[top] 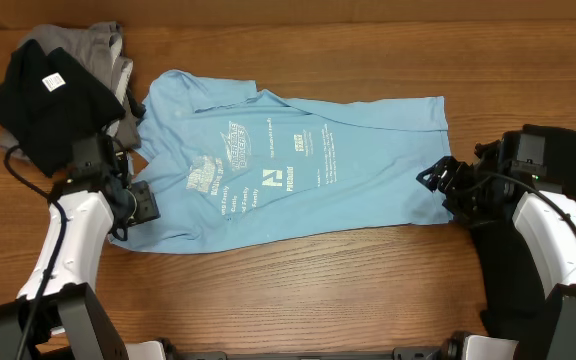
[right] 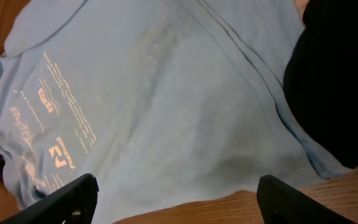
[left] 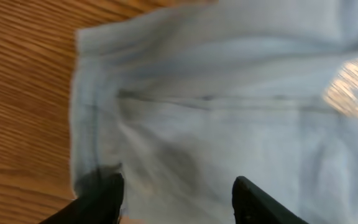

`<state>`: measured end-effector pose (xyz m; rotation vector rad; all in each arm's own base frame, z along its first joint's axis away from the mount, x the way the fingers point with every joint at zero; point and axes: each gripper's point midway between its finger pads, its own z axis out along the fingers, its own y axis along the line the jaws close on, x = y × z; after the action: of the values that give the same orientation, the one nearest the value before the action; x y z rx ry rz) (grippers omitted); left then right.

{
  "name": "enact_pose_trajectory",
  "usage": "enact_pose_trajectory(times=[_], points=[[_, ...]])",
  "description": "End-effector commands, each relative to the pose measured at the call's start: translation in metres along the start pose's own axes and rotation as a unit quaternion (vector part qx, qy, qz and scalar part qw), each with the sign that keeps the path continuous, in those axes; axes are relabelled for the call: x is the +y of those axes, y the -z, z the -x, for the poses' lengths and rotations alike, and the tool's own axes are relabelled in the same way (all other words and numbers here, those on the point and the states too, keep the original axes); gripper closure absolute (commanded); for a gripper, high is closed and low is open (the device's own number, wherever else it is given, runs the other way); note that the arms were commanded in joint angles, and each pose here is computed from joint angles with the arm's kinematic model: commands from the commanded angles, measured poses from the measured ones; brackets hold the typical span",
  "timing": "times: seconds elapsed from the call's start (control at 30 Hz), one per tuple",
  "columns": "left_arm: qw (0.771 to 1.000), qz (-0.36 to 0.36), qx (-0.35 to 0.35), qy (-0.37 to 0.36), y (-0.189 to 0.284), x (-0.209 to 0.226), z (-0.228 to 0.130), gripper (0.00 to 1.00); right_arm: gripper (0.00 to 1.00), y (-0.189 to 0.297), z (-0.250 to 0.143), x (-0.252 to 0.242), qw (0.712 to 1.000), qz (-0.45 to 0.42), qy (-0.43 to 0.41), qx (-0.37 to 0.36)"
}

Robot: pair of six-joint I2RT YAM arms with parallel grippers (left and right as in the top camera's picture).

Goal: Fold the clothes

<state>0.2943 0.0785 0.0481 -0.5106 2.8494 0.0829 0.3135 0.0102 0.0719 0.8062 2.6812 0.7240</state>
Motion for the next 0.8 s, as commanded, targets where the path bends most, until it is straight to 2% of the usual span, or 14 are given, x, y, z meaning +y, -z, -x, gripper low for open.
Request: enact_pose_trajectory(times=[0.0, 0.13, 0.37, 0.77], points=[[0.998, 0.039, -0.029, 0.036, -0.003, 0.014, 0.007, 0.45, 0.14, 0.003, 0.002, 0.006, 1.0, 0.007, 0.006, -0.002], [0.998, 0.026, -0.038, 0.037, -0.008, 0.01, 0.007, 0.53, 0.15, 0.003, 0.002, 0.006, 1.0, 0.006, 0.005, -0.001], [0.999, 0.035, -0.017, 0.027, -0.02, 0.014, -0.012, 0.55, 0.16, 0.003, -0.001, 0.004, 1.0, 0.003, 0.002, 0.004], [0.999, 0.032, -0.019, 0.027, -0.031, 0.013, -0.022, 0.61, 0.16, 0.003, -0.001, 0.004, 1.0, 0.003, 0.002, 0.005]])
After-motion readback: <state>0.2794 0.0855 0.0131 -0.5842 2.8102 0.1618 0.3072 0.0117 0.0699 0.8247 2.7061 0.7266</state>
